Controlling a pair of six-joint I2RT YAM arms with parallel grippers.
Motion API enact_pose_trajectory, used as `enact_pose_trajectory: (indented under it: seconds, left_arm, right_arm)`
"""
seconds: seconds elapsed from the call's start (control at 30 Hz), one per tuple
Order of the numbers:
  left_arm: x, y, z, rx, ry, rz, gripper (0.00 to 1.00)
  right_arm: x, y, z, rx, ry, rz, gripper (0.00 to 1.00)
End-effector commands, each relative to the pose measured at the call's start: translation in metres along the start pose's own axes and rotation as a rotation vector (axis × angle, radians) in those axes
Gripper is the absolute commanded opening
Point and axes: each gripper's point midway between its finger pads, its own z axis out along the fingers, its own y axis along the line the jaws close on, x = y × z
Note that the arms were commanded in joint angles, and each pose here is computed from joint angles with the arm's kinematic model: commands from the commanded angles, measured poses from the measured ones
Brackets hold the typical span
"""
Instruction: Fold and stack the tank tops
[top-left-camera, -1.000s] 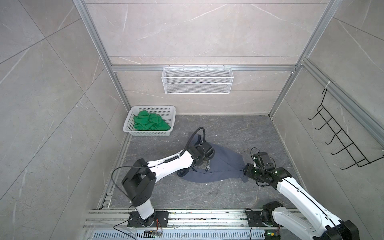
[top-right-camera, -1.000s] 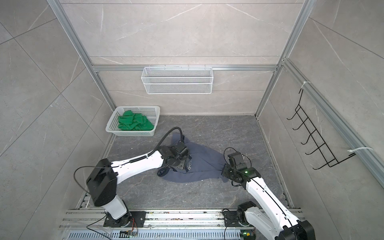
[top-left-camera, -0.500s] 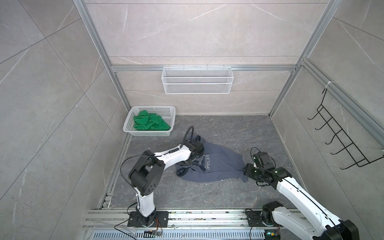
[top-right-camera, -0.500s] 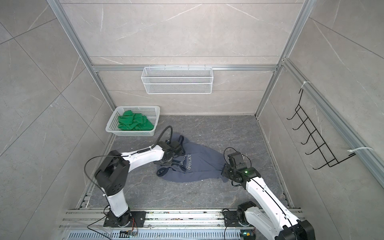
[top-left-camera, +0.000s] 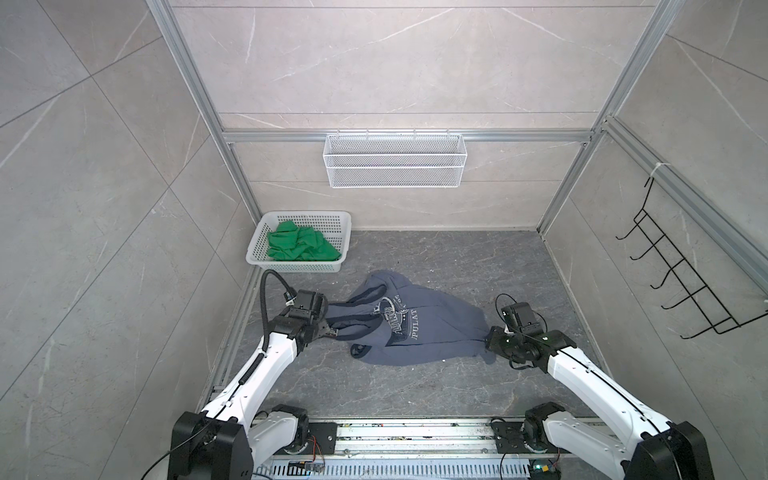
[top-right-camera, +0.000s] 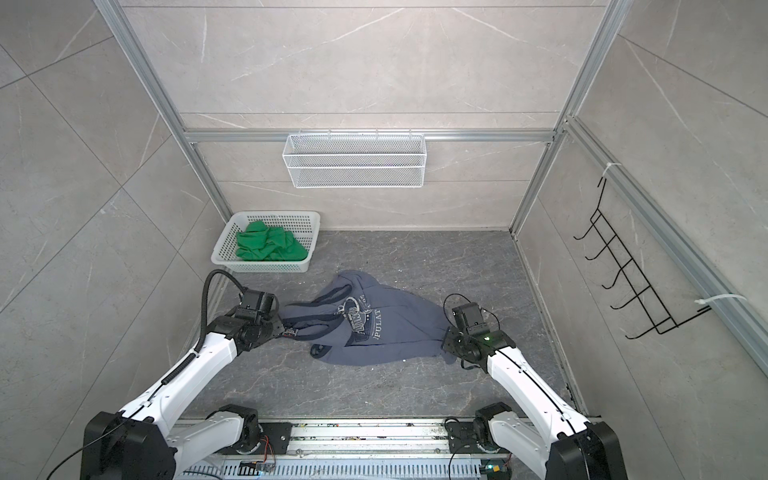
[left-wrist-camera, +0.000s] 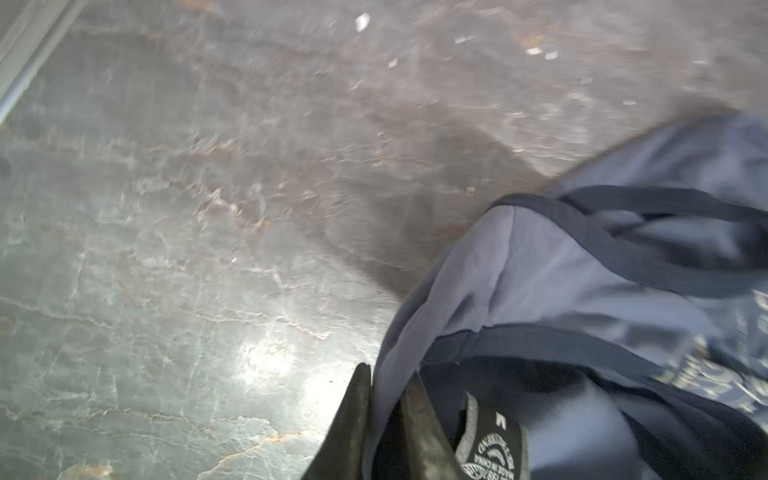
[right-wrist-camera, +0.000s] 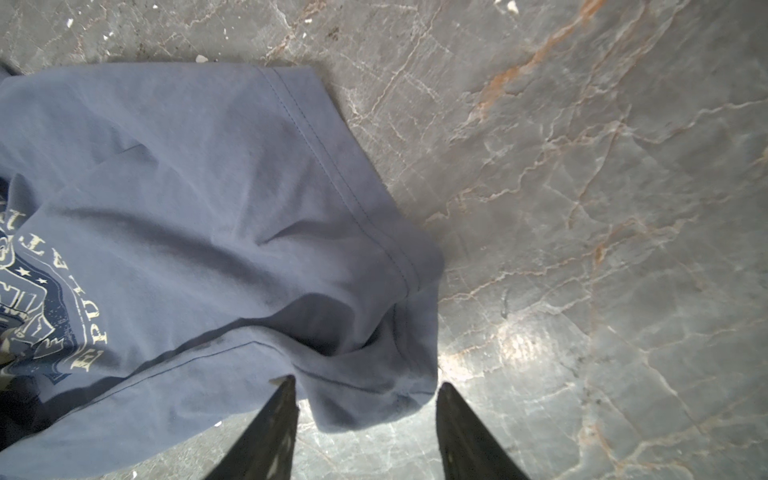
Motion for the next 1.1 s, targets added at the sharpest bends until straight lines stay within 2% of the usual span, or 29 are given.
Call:
enact_pose_trajectory:
  seconds: [0.0,0.1,0.2,0.27,0.4,0.47,0.6,0.73,0.83,0.93,1.0,1.07]
  left_arm:
    - [0.001,0.022,-0.004,-0.03,0.009,-0.094,0.22]
    - [-0.016,0.027,-0.023,-0.011,-0.086,-0.112,0.44]
    - [-0.024,0.009,-0.044,0.071,-0.106,-0.056,0.53]
    - [-0.021,-0.02,-0.055,0.131,-0.084,0.053,0.58]
    - [0.022,-0.101,-0.073,0.166,-0.024,0.4,0.71]
    - [0.051,-0.136,-0.073,0.16,0.03,0.54,0.74]
    - [0.092,-0.174,-0.055,0.076,0.097,0.716,0.78]
    - [0.121,-0.186,-0.029,-0.023,0.182,0.838,0.83]
    - [0.115,-0.173,-0.017,-0.141,0.155,0.865,0.79]
    - [0.097,-0.149,-0.008,-0.215,0.135,0.824,0.66]
    - [0.092,-0.134,0.0,-0.205,0.176,0.76,0.44]
    - [0.076,-0.117,0.002,-0.194,0.168,0.666,0.13]
  right_arm:
    - [-0.009,0.005,-0.006,-0.011,-0.032,-0.012,0.56]
    - [-0.008,0.003,-0.006,-0.008,-0.033,-0.015,0.56]
    - [-0.007,0.003,-0.004,-0.004,-0.031,-0.016,0.56]
    - [-0.007,0.003,-0.003,-0.004,-0.03,-0.015,0.56]
    - [-0.008,0.006,-0.001,-0.013,-0.025,-0.01,0.56]
    - [-0.008,0.006,0.0,-0.016,-0.023,-0.005,0.56]
    - [-0.007,0.006,0.0,-0.021,-0.028,0.0,0.57]
    - [-0.006,0.005,0.0,-0.021,-0.03,0.002,0.57]
    - [-0.005,0.005,0.0,-0.023,-0.028,0.002,0.58]
    - [-0.005,0.004,0.0,-0.024,-0.033,-0.002,0.58]
    - [-0.006,0.004,0.0,-0.022,-0.035,-0.002,0.58]
    - [-0.006,0.005,0.0,-0.022,-0.035,-0.003,0.58]
